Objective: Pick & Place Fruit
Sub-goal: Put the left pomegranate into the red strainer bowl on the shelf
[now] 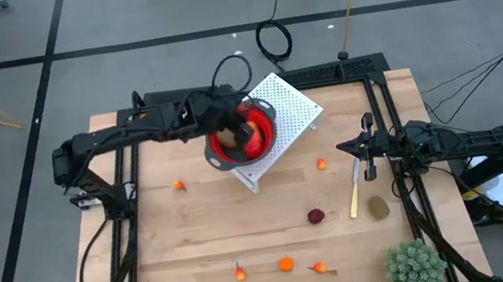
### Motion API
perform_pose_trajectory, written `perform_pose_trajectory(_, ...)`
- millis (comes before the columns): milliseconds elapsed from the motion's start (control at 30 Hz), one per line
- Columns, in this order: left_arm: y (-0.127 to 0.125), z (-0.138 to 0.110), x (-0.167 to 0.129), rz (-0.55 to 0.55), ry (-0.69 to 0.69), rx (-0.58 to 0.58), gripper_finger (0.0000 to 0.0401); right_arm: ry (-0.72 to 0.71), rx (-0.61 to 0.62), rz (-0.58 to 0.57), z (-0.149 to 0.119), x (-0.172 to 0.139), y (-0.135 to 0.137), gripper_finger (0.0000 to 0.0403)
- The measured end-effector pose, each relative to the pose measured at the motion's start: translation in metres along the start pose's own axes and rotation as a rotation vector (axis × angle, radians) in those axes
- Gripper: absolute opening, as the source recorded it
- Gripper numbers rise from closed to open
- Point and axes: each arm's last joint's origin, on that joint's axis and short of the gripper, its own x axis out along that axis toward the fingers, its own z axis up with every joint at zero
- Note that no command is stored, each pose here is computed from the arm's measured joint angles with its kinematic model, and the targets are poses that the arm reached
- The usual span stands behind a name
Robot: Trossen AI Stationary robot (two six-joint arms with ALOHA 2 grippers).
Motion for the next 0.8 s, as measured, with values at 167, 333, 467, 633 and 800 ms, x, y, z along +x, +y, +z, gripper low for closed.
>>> perform_pose_trajectory(167,0.003,-0.008,0.000,-0.012,0.088,-0.012,0.0186,0.000,0.000,-0.001,0.000,0.000,0.000,0.0000)
perform_pose_trajectory(333,0.003,-0.010,0.003,-0.007,0.110,0.005,0.0186,0.001,0.000,-0.004,0.000,0.000,0.000,0.0000)
perform_pose_trajectory(467,0.004,-0.012,0.009,0.000,0.131,0.039,0.0186,0.001,0.004,-0.004,0.000,0.000,0.000,0.0000)
perform_pose_trajectory(633,0.007,-0.013,0.017,0.006,0.150,0.062,0.0186,0.002,0.041,-0.004,0.000,0.000,0.000,0.0000)
perform_pose_trajectory(800,0.009,-0.015,0.021,-0.004,0.167,0.077,0.0186,0.002,0.052,-0.004,0.000,0.000,0.000,0.0000)
